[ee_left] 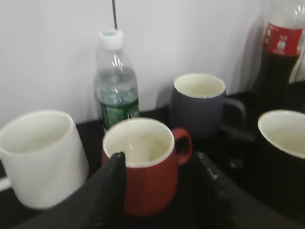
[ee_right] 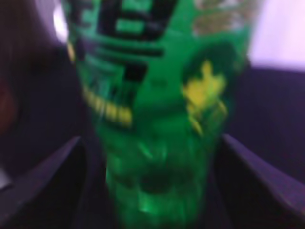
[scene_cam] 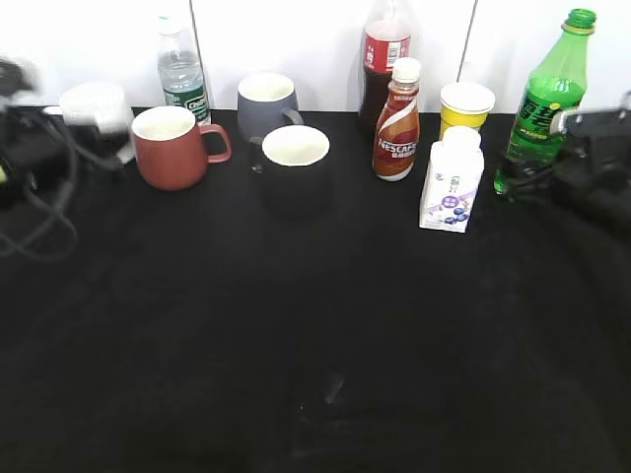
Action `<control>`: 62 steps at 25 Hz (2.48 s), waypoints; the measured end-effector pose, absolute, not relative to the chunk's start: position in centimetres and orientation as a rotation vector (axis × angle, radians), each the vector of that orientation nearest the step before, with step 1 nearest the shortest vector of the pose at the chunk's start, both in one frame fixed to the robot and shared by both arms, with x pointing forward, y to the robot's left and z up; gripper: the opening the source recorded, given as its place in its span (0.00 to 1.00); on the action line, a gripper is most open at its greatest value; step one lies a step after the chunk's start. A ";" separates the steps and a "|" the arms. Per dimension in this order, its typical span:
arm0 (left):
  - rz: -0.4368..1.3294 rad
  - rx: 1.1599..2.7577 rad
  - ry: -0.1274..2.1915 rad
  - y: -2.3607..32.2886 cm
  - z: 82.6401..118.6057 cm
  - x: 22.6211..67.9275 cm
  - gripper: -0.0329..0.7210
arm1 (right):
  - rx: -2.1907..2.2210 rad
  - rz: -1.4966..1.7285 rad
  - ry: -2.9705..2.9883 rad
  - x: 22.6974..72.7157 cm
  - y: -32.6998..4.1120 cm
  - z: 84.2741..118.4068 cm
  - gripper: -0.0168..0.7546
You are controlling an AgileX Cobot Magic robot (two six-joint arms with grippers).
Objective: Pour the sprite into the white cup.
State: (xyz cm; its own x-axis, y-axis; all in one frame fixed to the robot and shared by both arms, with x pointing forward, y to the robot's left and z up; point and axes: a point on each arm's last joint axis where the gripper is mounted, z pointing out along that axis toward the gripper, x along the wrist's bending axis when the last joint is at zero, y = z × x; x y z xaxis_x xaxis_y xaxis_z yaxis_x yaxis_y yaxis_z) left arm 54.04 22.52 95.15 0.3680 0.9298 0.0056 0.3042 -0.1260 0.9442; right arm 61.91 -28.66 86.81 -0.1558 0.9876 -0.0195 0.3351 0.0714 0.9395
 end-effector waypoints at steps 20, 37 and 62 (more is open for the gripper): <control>0.576 1.849 1.450 29.1 111.0 27.0 0.65 | 1.647 0.784 2.010 29.7 -28.4 108.5 0.78; 0.663 1.808 1.332 29.6 106.2 25.6 0.60 | 1.505 0.896 1.839 25.9 -29.5 105.1 0.78; 0.931 1.493 1.517 30.3 106.2 22.9 0.60 | 1.546 0.901 1.517 23.4 -29.8 105.2 0.77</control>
State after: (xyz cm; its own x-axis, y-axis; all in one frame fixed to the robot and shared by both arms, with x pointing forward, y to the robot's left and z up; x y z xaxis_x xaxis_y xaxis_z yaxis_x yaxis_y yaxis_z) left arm 22.90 30.31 106.22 0.0122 0.9990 -0.0437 0.4136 0.0347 0.9098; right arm 23.36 -29.83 105.19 0.0386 0.9987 -0.0317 0.4496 0.0110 0.8932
